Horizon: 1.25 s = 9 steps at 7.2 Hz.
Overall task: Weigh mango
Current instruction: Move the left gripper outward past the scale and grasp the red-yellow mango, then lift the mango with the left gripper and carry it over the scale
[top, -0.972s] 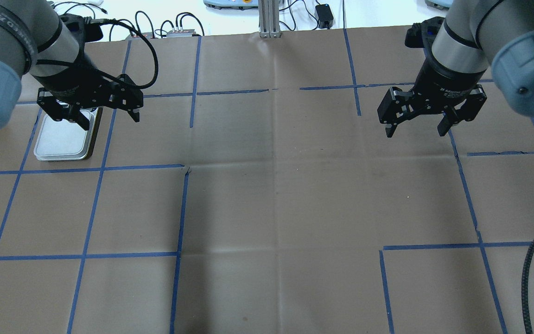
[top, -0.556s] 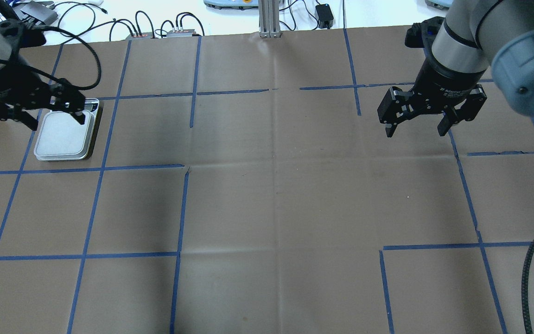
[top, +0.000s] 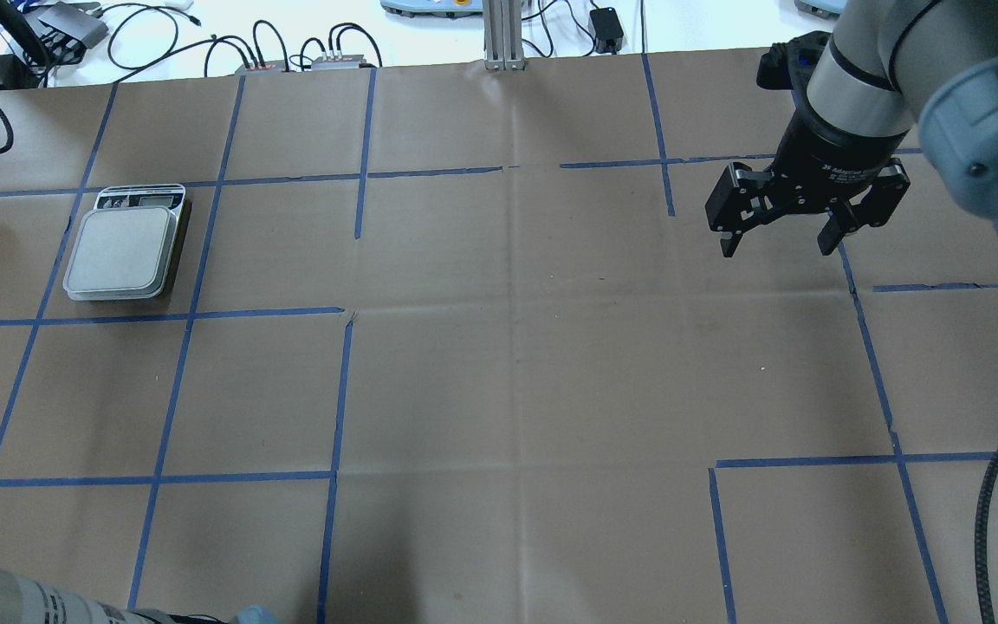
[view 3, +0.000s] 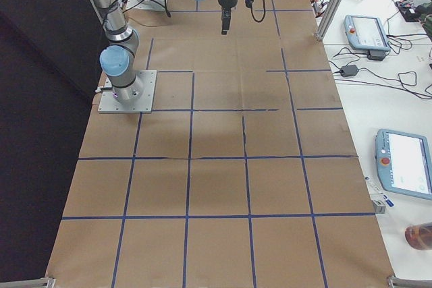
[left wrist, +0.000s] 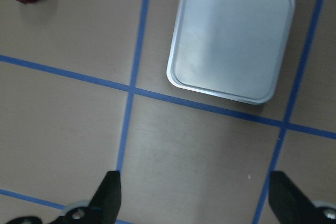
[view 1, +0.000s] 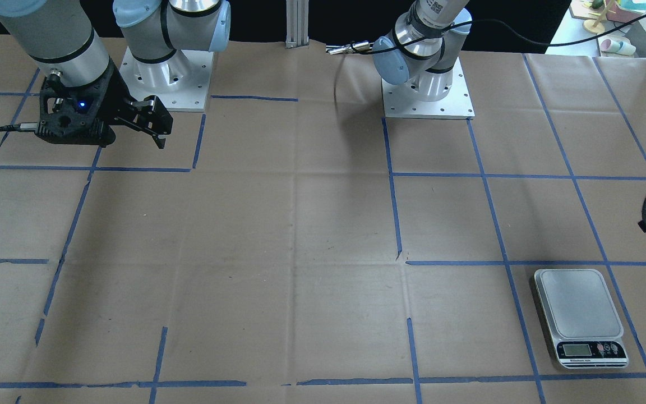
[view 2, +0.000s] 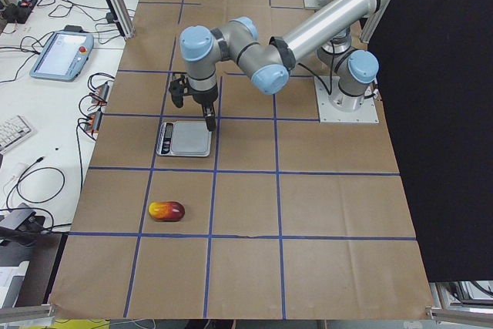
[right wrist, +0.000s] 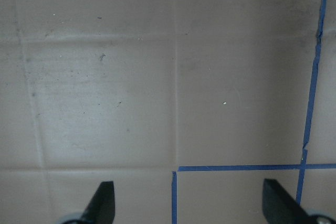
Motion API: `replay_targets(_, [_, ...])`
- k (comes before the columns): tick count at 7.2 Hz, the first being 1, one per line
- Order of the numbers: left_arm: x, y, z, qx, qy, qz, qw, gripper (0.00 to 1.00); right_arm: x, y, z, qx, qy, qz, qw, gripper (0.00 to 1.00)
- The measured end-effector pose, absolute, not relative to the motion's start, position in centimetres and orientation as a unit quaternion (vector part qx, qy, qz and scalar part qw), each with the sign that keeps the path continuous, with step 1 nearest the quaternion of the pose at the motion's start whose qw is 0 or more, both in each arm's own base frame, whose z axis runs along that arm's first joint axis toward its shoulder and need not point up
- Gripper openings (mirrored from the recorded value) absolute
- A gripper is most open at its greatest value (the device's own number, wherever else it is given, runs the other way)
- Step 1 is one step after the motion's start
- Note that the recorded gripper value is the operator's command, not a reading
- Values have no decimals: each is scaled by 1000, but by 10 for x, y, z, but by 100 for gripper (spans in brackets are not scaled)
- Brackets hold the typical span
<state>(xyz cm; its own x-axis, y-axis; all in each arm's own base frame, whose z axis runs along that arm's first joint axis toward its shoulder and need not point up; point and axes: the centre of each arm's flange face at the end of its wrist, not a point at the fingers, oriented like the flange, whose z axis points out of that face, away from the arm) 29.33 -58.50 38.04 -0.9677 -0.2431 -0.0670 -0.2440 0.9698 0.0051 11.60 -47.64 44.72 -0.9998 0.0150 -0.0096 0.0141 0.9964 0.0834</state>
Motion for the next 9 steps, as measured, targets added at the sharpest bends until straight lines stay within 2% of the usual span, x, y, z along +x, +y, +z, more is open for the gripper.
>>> replay_targets(2, [379,-633,330,-144,989,10,31,99,116,-476,447,7,999,42,5,100])
replay_targets(5, [475,-682,258,-97,995,-13,25,99,116,-476,447,7,999,42,5,100])
replay_targets(9, [504,-704,216,-22,999,-39,3,99,116,-476,447,7,999,42,5,100])
